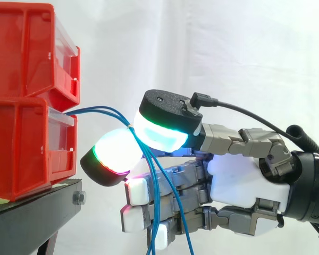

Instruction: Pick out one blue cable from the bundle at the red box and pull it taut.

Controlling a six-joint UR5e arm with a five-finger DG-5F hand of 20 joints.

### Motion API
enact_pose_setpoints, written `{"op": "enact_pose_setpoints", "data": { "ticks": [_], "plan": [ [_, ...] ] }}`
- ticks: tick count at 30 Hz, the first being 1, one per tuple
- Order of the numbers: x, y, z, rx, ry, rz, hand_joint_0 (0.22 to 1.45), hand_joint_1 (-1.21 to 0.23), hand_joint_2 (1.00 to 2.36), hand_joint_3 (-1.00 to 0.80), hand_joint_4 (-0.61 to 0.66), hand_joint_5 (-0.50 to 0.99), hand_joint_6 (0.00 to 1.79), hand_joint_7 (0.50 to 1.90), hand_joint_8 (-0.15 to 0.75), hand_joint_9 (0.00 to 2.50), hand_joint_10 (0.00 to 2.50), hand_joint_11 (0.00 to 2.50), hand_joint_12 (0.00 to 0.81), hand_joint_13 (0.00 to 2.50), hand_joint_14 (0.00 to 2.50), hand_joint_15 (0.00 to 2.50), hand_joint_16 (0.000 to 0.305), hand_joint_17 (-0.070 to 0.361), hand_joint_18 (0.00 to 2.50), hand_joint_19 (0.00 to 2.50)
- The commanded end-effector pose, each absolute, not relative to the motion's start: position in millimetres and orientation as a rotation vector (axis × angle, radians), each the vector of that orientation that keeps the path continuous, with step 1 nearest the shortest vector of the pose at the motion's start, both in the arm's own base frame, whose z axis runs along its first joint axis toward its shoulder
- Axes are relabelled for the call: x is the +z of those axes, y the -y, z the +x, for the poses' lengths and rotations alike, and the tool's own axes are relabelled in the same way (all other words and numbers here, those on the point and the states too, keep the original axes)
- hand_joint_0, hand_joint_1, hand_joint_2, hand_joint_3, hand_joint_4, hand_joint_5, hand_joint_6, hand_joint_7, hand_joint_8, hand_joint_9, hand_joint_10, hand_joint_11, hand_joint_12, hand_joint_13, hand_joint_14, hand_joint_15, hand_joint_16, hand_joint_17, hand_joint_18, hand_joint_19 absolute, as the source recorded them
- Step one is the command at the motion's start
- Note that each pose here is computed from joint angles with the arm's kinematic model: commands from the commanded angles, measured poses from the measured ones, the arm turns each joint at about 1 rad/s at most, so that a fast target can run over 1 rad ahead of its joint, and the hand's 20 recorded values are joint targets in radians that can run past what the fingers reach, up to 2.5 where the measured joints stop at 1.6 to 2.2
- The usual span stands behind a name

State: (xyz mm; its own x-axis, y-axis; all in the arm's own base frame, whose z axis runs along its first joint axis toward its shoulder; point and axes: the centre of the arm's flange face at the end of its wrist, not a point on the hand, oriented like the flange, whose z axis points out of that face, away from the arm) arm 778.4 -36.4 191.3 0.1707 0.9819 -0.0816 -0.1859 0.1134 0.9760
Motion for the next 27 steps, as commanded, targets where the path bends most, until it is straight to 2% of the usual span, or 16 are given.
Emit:
{"op": "enact_pose_setpoints", "data": {
  "ticks": [1,12,22,27],
  "plan": [
    [190.9,37.7,778.5,1.124,-1.002,1.064,0.61,-0.71,1.02,-0.17,-0.01,-0.17,0.95,0.78,0.353,1.0,0.02,0.46,0.374,0.99,0.02,0.48,0.05,0.114,0.89,0.69],
    [192.1,43.7,778.3,1.189,-1.026,1.053,0.63,-0.72,1.02,-0.16,-0.07,-0.17,0.95,0.78,0.316,1.07,0.02,0.61,0.383,1.02,0.02,0.55,0.051,0.114,0.9,0.71],
    [190.0,47.6,776.5,1.225,-1.058,1.06,0.64,-0.71,1.02,-0.18,-0.06,-0.17,0.95,0.78,0.326,1.07,0.02,0.59,0.383,1.03,0.02,0.54,0.05,0.112,0.9,0.71],
    [189.2,54.0,775.4,1.23,-1.058,1.073,0.65,-0.71,1.02,-0.22,-0.06,-0.17,0.95,0.77,0.332,1.13,0.02,0.67,0.384,1.07,0.02,0.59,0.049,0.111,0.9,0.71]
  ]
}}
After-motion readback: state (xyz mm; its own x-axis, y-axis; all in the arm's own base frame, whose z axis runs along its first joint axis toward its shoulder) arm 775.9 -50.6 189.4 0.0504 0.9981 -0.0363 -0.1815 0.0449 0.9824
